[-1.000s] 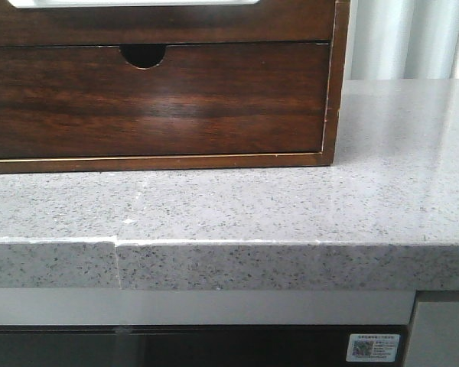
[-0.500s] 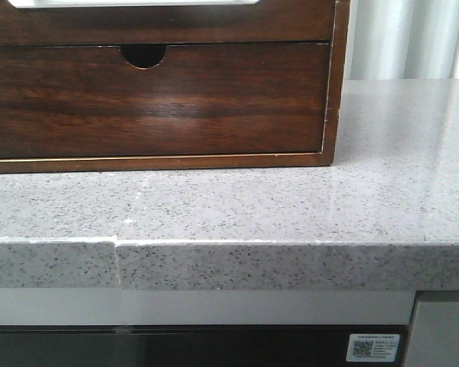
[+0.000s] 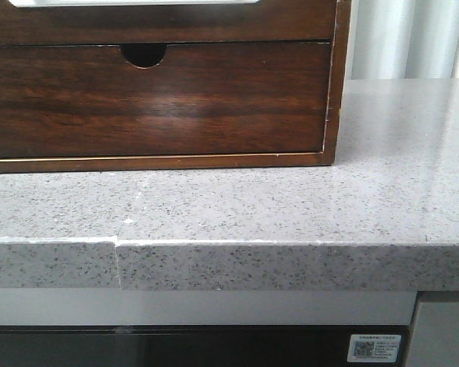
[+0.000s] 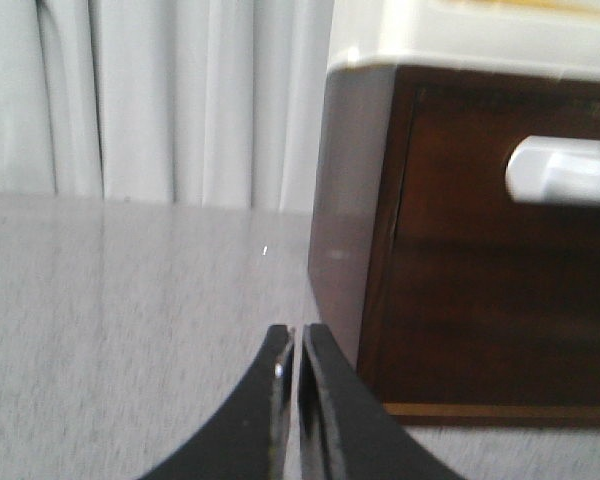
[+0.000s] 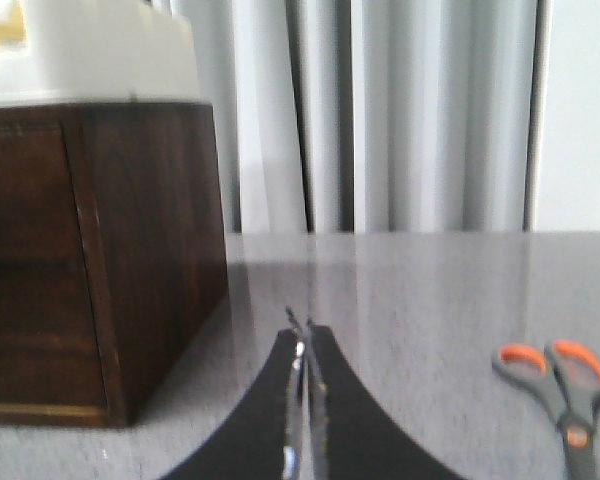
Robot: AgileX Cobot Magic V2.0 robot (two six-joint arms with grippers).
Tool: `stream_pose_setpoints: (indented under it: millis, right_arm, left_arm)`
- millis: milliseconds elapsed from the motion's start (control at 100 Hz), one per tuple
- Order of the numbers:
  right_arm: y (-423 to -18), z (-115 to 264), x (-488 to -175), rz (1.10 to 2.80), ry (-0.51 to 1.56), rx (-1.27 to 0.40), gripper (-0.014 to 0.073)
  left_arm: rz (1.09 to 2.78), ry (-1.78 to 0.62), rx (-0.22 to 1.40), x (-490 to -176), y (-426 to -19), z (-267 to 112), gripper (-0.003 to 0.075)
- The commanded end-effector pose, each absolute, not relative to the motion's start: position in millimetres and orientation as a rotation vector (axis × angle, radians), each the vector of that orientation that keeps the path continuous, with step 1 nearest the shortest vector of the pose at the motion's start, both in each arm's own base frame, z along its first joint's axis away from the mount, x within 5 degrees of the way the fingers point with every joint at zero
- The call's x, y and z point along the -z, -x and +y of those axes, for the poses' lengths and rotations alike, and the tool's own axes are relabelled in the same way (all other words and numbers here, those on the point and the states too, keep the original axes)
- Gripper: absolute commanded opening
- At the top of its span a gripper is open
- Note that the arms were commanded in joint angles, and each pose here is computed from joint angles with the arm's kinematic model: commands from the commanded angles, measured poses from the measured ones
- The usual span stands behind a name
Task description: Put scissors in drawer with both arms
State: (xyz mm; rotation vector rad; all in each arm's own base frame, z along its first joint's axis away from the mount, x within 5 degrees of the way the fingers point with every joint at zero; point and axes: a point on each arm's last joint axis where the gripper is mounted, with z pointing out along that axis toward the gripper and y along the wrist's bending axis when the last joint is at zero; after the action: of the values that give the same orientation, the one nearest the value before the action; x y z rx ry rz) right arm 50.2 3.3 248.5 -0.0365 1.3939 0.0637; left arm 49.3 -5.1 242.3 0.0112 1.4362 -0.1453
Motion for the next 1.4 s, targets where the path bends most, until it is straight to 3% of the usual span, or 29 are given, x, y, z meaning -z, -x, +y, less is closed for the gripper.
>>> stream_pose_setpoints:
  millis: [0, 280, 610, 1390]
  right_arm:
    - [-51, 3, -282, 1.349, 0.035, -0.051, -0.0069]
    - [-89, 3, -320, 1.583, 0.033, -0.013, -0.0069]
    - [-122, -8, -334, 1.891, 0.041, 0.121, -0.0069]
    - [-124, -8, -339, 1.849, 0.041, 0.122, -0.006]
  left_arm:
    - [1.323, 0.006, 0.172, -284, -42, -4, -0.002]
    - [1.464, -0.026, 0.154, -338, -66, -8, -0.002]
    - [1.575, -0.027, 0.15, -349, -101, -11, -0.002]
    - [1.574, -0.026, 0.15, -349, -101, -11, -0.002]
